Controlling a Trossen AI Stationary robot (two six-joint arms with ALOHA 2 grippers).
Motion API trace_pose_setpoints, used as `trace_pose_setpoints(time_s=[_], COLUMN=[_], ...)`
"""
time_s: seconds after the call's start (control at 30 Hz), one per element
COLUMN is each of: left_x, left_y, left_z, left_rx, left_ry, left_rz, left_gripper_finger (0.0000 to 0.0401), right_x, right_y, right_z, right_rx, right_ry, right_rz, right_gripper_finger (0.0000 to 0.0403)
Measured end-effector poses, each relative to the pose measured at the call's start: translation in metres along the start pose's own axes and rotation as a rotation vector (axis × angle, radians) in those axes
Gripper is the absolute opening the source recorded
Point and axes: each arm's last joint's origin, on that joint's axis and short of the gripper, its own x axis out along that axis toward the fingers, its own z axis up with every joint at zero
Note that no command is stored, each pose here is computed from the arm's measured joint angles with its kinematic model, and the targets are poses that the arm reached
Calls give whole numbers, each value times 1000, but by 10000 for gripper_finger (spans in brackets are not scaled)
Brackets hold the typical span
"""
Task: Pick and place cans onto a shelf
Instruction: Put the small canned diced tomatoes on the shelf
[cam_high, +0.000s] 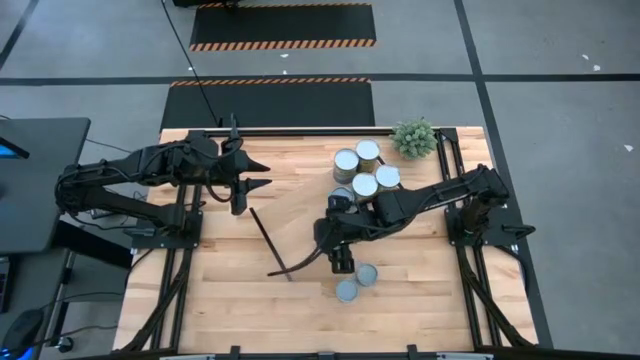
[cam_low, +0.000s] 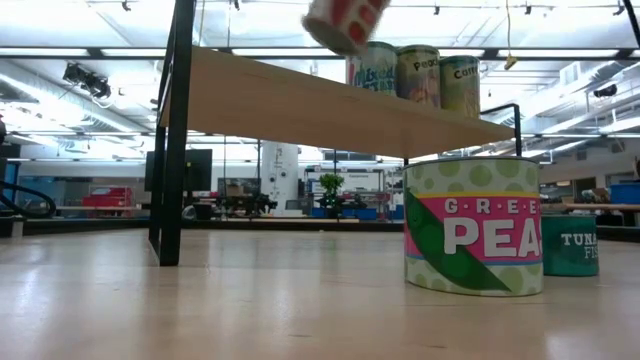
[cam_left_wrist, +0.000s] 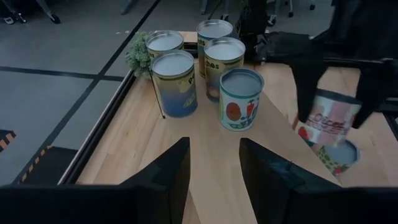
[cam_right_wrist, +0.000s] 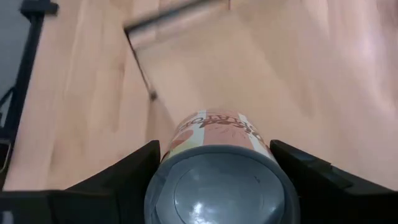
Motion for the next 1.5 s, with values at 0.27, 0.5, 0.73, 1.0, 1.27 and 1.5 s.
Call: trace_pose_setpoints(time_s=[0.27, 0.5, 0.73, 1.0, 1.27, 1.5], left_x=[0, 0, 0, 0, 0, 0], left_y=[0, 0, 0, 0, 0, 0], left_z=[0, 0, 0, -1, -1, -1], left_rx=[1, 1, -5, -24, -24, -23], left_ry=[0, 0, 3, 8, 8, 8], left_rz=[0, 0, 0, 0, -1, -3], left_gripper_finger=[144, 144, 144, 144, 144, 144], right_x=[-3, 20, 42, 43, 47, 47], right_y=[-7, -25, -25, -28, -37, -44], right_z=[10, 10, 6, 5, 4, 4], right_rx=[-56, -142, -203, -204, -191, -214], right_ry=[-78, -13, 53, 69, 89, 95], right_rz=[7, 26, 46, 19, -11, -67], right_gripper_finger=[289, 290, 291, 318, 355, 374])
